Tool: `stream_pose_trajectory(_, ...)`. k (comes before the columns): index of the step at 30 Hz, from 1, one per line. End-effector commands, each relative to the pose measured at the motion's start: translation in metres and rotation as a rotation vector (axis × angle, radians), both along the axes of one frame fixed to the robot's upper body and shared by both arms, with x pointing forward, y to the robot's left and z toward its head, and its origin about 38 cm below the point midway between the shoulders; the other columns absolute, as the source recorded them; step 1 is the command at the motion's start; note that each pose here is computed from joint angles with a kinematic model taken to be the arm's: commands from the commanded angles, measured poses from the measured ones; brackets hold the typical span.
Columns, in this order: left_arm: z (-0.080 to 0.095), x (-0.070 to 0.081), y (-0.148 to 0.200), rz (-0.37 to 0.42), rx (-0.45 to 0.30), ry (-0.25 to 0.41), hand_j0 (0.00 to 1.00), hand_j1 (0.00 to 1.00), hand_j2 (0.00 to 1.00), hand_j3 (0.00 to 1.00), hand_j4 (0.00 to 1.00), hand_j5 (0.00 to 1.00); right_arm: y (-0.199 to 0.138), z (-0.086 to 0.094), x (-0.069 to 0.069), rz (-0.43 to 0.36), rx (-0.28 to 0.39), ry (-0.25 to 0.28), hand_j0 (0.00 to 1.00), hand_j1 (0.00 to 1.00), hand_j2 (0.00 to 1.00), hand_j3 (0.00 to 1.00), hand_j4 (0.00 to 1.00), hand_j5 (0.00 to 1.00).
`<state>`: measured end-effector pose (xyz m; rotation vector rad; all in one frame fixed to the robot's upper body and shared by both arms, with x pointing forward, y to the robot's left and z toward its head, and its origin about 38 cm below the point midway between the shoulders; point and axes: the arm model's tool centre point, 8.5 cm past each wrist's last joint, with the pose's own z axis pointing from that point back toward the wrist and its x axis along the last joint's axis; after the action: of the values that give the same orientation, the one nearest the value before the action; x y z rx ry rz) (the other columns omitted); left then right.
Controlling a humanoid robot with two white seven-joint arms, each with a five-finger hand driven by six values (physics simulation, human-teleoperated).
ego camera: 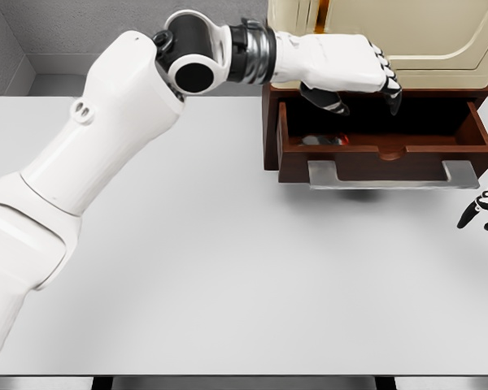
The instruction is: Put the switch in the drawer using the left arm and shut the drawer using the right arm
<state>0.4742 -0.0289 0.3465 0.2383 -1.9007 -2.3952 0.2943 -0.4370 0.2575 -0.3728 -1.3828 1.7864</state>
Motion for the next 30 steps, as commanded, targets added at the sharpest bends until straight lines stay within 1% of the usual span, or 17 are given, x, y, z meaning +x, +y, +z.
stream_pose_trajectory(1,-0.004,-0.006,-0.012,-0.024,0.009,0.007,0.69,0.69,0.69,0.69,0.69,0.69,0.0,0.0,0.0,-0.001,0.006,0.003,0.55,0.55,0.55,0.55,0.55,0.55)
stream_pose_trajectory(5,-0.003,-0.012,-0.018,-0.044,0.007,0.003,0.7,0.7,0.7,0.7,0.7,0.7,0.0,0.0,0.0,-0.002,0.007,0.003,0.54,0.54,0.54,0.54,0.54,0.54)
stream_pose_trajectory(7,0.005,-0.015,-0.017,-0.059,-0.015,0.003,0.78,0.78,0.78,0.78,0.78,0.78,0.0,-0.001,0.0,-0.001,0.007,0.004,0.54,0.54,0.54,0.54,0.54,0.54)
stream_pose_trajectory(9,0.014,-0.017,-0.015,-0.085,-0.07,0.047,0.87,0.87,0.87,0.87,0.87,0.87,0.0,-0.001,0.0,-0.001,0.007,0.004,0.54,0.54,0.54,0.54,0.54,0.54)
stream_pose_trajectory(11,0.025,-0.023,-0.015,-0.114,-0.099,0.051,0.91,0.91,0.91,0.91,0.91,0.91,0.001,-0.001,0.0,-0.001,0.008,0.005,0.54,0.54,0.54,0.54,0.54,0.54)
stream_pose_trajectory(13,0.043,-0.043,-0.009,-0.187,-0.153,0.045,0.94,0.94,0.94,0.94,0.94,0.94,0.001,-0.001,0.0,-0.001,0.008,0.005,0.54,0.54,0.54,0.54,0.54,0.54)
stream_pose_trajectory(15,0.065,-0.074,0.015,-0.285,-0.199,0.015,0.95,0.95,0.95,0.95,0.95,0.95,0.001,-0.001,0.0,-0.001,0.008,0.005,0.54,0.54,0.54,0.54,0.54,0.54)
stream_pose_trajectory(17,0.081,-0.094,0.061,-0.324,-0.216,0.008,0.97,0.97,0.97,0.97,0.97,0.97,0.001,-0.001,0.0,0.0,0.01,0.005,0.54,0.54,0.54,0.54,0.54,0.54)
stream_pose_trajectory(19,0.085,-0.091,0.119,-0.237,-0.179,0.004,1.0,1.0,1.0,1.0,1.0,1.0,0.002,-0.002,0.001,0.003,0.009,0.006,0.54,0.54,0.54,0.54,0.54,0.54)
stream_pose_trajectory(21,0.085,-0.076,0.182,-0.074,-0.138,-0.012,1.0,1.0,1.0,1.0,1.0,1.0,0.006,-0.003,0.003,0.015,0.012,0.007,0.54,0.54,0.54,0.54,0.54,0.54)
stream_pose_trajectory(22,0.09,-0.072,0.22,0.022,-0.158,-0.03,1.0,1.0,1.0,1.0,1.0,1.0,0.006,-0.001,0.004,0.016,0.012,0.003,0.54,0.54,0.54,0.54,0.54,0.54)
stream_pose_trajectory(23,0.087,-0.071,0.251,0.104,-0.148,-0.03,1.0,1.0,1.0,1.0,1.0,1.0,0.006,0.0,0.005,0.017,0.013,-0.002,0.54,0.54,0.54,0.54,0.54,0.54)
stream_pose_trajectory(24,0.082,-0.07,0.263,0.137,-0.135,-0.02,1.0,1.0,1.0,1.0,1.0,1.0,0.006,0.0,0.005,0.017,0.013,-0.002,0.54,0.54,0.54,0.54,0.54,0.54)
stream_pose_trajectory(25,0.066,-0.065,0.288,0.213,-0.101,0.016,1.0,1.0,1.0,1.0,1.0,1.0,0.006,0.0,0.005,0.017,0.013,-0.002,0.54,0.54,0.54,0.54,0.54,0.54)
stream_pose_trajectory(26,0.04,-0.065,0.305,0.261,-0.067,0.077,1.0,1.0,1.0,1.0,1.0,1.0,0.006,0.0,0.005,0.016,0.013,-0.001,0.55,0.55,0.55,0.55,0.55,0.55)
stream_pose_trajectory(28,0.004,-0.059,0.319,0.311,-0.033,0.165,1.0,1.0,1.0,1.0,1.0,1.0,0.006,0.001,0.005,0.017,0.011,-0.003,0.55,0.55,0.55,0.55,0.55,0.55)
stream_pose_trajectory(30,-0.004,-0.058,0.319,0.315,-0.028,0.183,1.0,1.0,1.0,1.0,1.0,1.0,0.006,0.003,0.006,0.017,0.011,-0.01,0.55,0.55,0.55,0.55,0.55,0.55)
